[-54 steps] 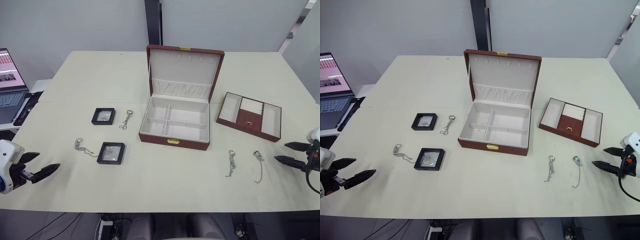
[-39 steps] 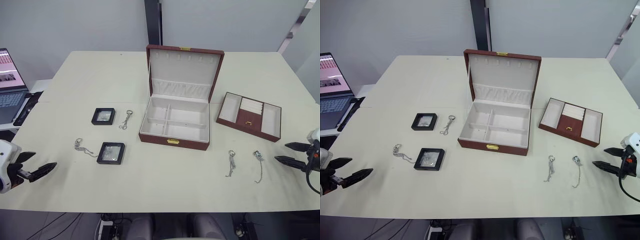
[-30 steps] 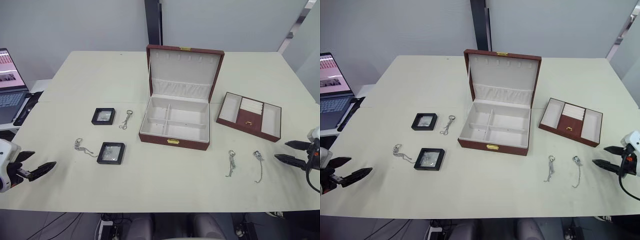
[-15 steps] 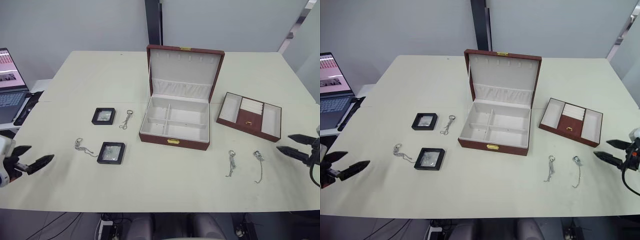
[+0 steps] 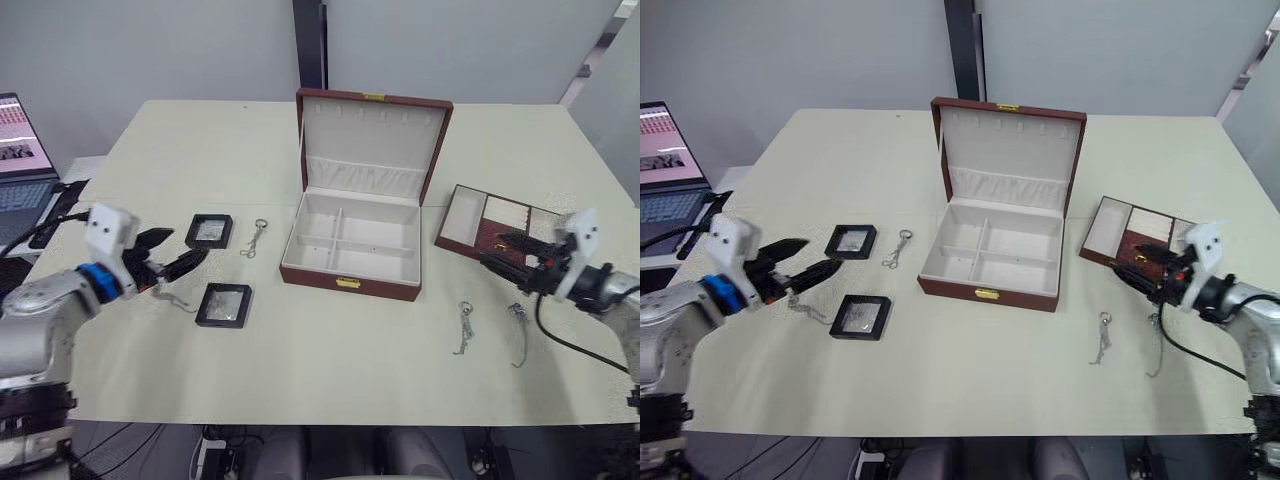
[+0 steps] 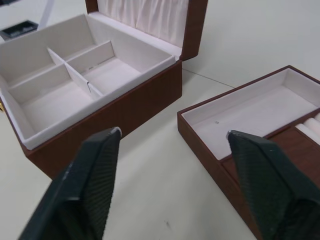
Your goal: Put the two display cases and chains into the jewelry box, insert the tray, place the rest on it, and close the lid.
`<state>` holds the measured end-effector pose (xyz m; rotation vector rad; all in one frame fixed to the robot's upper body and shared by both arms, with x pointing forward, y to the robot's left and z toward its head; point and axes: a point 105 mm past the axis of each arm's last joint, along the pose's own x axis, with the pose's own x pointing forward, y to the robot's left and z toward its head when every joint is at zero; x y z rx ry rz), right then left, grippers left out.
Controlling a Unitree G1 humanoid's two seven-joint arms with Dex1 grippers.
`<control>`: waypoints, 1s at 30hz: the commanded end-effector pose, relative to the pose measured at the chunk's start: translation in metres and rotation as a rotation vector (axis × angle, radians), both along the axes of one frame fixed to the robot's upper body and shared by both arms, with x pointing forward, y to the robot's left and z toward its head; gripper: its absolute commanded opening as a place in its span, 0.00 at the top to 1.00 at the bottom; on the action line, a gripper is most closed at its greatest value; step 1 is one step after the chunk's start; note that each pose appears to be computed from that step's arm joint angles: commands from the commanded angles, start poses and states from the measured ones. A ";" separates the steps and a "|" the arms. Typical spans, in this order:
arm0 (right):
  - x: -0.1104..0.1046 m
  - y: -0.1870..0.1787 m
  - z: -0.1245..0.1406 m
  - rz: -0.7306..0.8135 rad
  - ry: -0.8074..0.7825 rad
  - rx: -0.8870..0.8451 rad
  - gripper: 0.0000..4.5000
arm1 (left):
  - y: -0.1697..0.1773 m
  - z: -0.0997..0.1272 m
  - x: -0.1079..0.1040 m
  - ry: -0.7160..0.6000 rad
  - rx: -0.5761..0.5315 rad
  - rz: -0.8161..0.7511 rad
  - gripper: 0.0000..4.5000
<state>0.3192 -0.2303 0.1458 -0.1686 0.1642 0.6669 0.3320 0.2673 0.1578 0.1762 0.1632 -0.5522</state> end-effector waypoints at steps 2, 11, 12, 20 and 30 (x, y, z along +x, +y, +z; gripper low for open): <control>0.012 0.012 0.008 -0.031 -0.075 -0.052 0.54 | -0.024 -0.002 0.012 -0.020 0.032 -0.067 0.39; 0.013 0.051 -0.011 0.065 -0.015 -0.086 1.00 | -0.073 -0.028 0.026 0.017 0.052 -0.188 1.00; 0.013 0.054 -0.012 0.074 -0.011 -0.085 1.00 | -0.077 -0.030 0.026 0.020 0.056 -0.198 1.00; 0.012 0.080 -0.018 0.136 0.013 -0.063 1.00 | -0.102 -0.034 0.020 0.029 0.023 -0.276 1.00; 0.015 0.083 -0.016 0.135 0.006 -0.047 1.00 | -0.115 -0.039 0.000 0.077 -0.010 -0.351 1.00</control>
